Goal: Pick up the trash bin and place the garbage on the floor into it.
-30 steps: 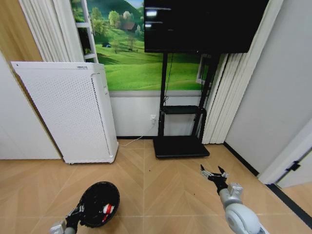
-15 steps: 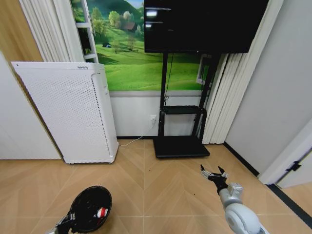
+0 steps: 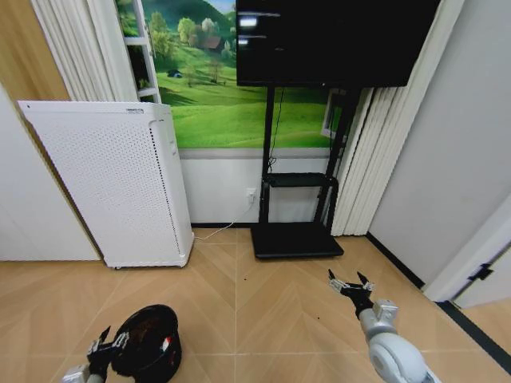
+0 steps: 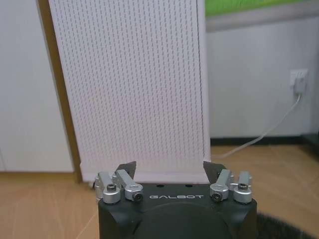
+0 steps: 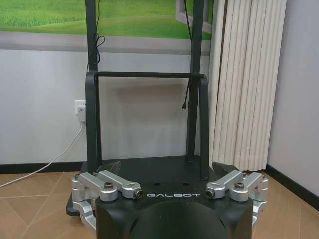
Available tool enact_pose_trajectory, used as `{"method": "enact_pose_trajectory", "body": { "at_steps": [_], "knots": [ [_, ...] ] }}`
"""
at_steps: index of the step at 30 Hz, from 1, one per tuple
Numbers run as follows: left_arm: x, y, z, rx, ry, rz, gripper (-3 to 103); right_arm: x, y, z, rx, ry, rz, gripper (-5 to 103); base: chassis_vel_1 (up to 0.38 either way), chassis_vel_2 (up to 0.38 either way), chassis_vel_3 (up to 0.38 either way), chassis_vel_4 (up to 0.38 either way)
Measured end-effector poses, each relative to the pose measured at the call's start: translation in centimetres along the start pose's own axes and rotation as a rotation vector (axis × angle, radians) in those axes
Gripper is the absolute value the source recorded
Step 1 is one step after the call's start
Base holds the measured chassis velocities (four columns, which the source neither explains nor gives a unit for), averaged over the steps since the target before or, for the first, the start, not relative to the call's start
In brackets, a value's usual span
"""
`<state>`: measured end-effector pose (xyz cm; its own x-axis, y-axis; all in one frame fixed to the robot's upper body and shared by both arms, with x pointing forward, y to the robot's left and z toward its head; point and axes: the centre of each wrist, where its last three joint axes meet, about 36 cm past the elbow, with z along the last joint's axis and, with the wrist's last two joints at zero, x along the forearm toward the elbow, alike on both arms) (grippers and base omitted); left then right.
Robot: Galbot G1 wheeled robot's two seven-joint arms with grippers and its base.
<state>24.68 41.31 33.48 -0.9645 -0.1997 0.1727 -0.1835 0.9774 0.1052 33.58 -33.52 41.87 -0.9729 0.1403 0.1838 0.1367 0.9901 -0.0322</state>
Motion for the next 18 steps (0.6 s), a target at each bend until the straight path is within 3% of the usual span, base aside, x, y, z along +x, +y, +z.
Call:
{"method": "enact_pose_trajectory", "body": {
  "at_steps": [2, 3, 4, 8, 12, 14, 18],
  "knots": [
    [-0.5, -0.3, -1.4, 0.027, -0.051, 0.010, 85, 0.0, 0.0, 0.0, 0.000, 0.000, 0.000, 100, 0.000, 0.000, 0.000, 0.000],
    [-0.5, -0.3, -1.4, 0.027, -0.051, 0.010, 85, 0.0, 0.0, 0.0, 0.000, 0.000, 0.000, 100, 0.000, 0.000, 0.000, 0.000],
    [-1.2, -0.6, -2.8, 0.043, -0.098, 0.021, 90, 0.0, 0.0, 0.0, 0.000, 0.000, 0.000, 100, 0.000, 0.000, 0.000, 0.000],
    [-2.6, -0.9, -5.6, 0.056, -0.179, 0.044, 100, 0.0, 0.0, 0.0, 0.000, 0.000, 0.000, 100, 0.000, 0.000, 0.000, 0.000],
    [-3.8, -1.2, -7.7, 0.063, -0.221, 0.064, 100, 0.0, 0.0, 0.0, 0.000, 0.000, 0.000, 100, 0.000, 0.000, 0.000, 0.000],
    [-6.5, -2.2, -9.9, 0.080, -0.268, 0.088, 100, 0.0, 0.0, 0.0, 0.000, 0.000, 0.000, 100, 0.000, 0.000, 0.000, 0.000],
    [-8.3, -3.5, -10.4, 0.104, -0.273, 0.113, 100, 0.0, 0.0, 0.0, 0.000, 0.000, 0.000, 100, 0.000, 0.000, 0.000, 0.000]
  ]
}}
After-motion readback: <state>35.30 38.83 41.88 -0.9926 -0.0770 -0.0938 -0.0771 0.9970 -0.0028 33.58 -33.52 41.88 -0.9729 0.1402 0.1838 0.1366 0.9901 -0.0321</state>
